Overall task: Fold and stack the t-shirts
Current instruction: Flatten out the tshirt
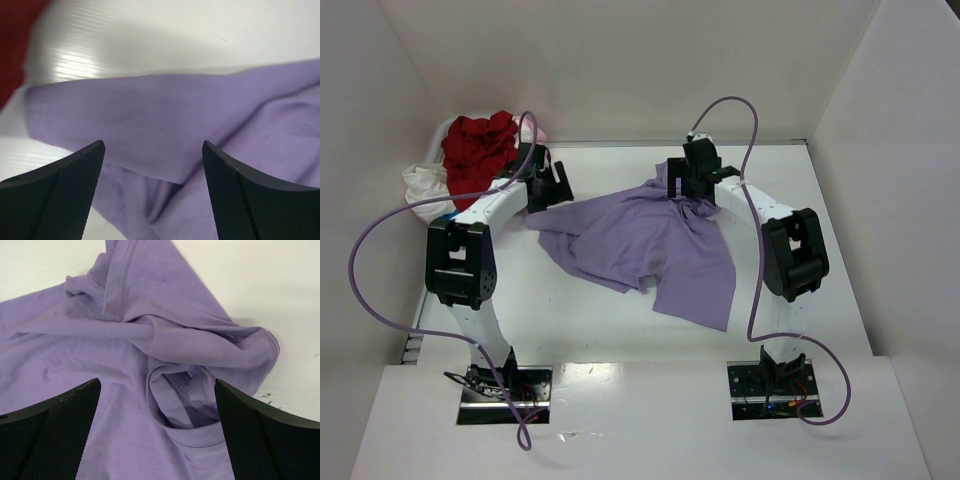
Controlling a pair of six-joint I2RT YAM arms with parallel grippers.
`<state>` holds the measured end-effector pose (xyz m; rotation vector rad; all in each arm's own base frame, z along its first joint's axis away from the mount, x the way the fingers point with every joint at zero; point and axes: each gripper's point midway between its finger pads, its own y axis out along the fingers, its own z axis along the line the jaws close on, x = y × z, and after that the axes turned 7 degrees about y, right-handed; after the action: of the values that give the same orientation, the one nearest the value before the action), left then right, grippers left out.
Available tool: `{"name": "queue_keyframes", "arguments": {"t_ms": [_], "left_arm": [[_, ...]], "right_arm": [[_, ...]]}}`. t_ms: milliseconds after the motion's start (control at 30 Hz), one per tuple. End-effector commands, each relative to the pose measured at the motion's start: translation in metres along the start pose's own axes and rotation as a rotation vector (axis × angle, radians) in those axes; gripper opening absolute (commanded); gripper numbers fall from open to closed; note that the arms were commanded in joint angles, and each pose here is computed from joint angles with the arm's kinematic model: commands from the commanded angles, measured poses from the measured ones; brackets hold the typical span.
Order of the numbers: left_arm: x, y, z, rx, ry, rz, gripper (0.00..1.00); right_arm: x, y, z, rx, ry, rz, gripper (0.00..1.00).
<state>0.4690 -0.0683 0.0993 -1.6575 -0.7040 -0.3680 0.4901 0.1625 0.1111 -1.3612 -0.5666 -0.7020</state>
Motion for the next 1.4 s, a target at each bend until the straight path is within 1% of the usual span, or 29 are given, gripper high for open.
{"name": "queue_keyframes", "arguments": {"t_ms": [0,100,167,200,267,433,467,533,633,733,767,833,900,933,1133,1167,1300,1333,1367], "left_arm": [[0.019,-0.011,0.025,0.138,0.012,-0.067,0.87],[0.011,0.0,0.045,0.221,0.008,-0.036,0.87],[0.009,0.007,0.063,0.256,-0.024,-0.022,0.87],[0.013,0.007,0.067,0.26,-0.043,-0.034,0.87],[0.005,0.017,0.08,0.281,-0.058,-0.01,0.87],[-0.008,0.035,0.101,0.36,-0.057,0.027,0.87],[-0.003,0.033,0.104,0.363,-0.066,0.018,0.87],[-0.01,0.04,0.112,0.376,-0.073,0.04,0.87],[-0.004,0.042,0.114,0.368,-0.094,0.018,0.83],[-0.005,0.046,0.113,0.358,-0.095,0.019,0.81],[-0.01,0.05,0.114,0.362,-0.093,0.032,0.78],[-0.009,0.052,0.115,0.363,-0.093,0.034,0.76],[-0.012,0.054,0.119,0.382,-0.079,0.04,0.74],[-0.02,0.058,0.123,0.396,-0.064,0.06,0.74],[-0.026,0.055,0.13,0.463,-0.01,0.066,0.61],[-0.029,0.054,0.128,0.47,0.0,0.074,0.55],[-0.041,0.059,0.127,0.489,0.024,0.104,0.35],[-0.042,0.059,0.123,0.484,0.031,0.104,0.25],[-0.042,0.059,0.123,0.484,0.031,0.104,0.21]], "right_arm": [[0.025,-0.019,0.001,0.011,0.019,-0.079,1.0],[0.026,-0.019,-0.001,0.002,0.01,-0.082,1.0],[0.028,-0.019,-0.001,0.005,0.012,-0.09,1.0],[0.028,-0.019,-0.001,0.005,0.012,-0.09,1.0],[0.028,-0.019,-0.001,0.005,0.012,-0.09,1.0],[0.024,-0.015,0.0,0.011,0.01,-0.079,1.0],[0.024,-0.015,0.0,0.011,0.01,-0.079,1.0],[0.024,-0.015,0.0,0.011,0.01,-0.079,1.0],[0.024,-0.015,0.0,0.011,0.01,-0.079,1.0],[0.021,-0.012,0.0,0.007,0.008,-0.07,1.0],[0.021,-0.012,0.0,0.007,0.008,-0.07,1.0],[0.021,-0.012,0.0,0.007,0.008,-0.07,1.0],[0.021,-0.012,0.0,0.007,0.008,-0.07,1.0],[0.021,-0.012,0.0,0.007,0.008,-0.07,1.0],[0.021,-0.012,-0.002,-0.001,0.008,-0.073,1.0],[0.021,-0.012,-0.002,-0.001,0.008,-0.073,1.0],[0.021,-0.012,0.0,0.007,0.008,-0.07,1.0],[0.021,-0.012,0.0,0.007,0.008,-0.07,1.0],[0.021,-0.012,0.0,0.007,0.008,-0.07,1.0]]}}
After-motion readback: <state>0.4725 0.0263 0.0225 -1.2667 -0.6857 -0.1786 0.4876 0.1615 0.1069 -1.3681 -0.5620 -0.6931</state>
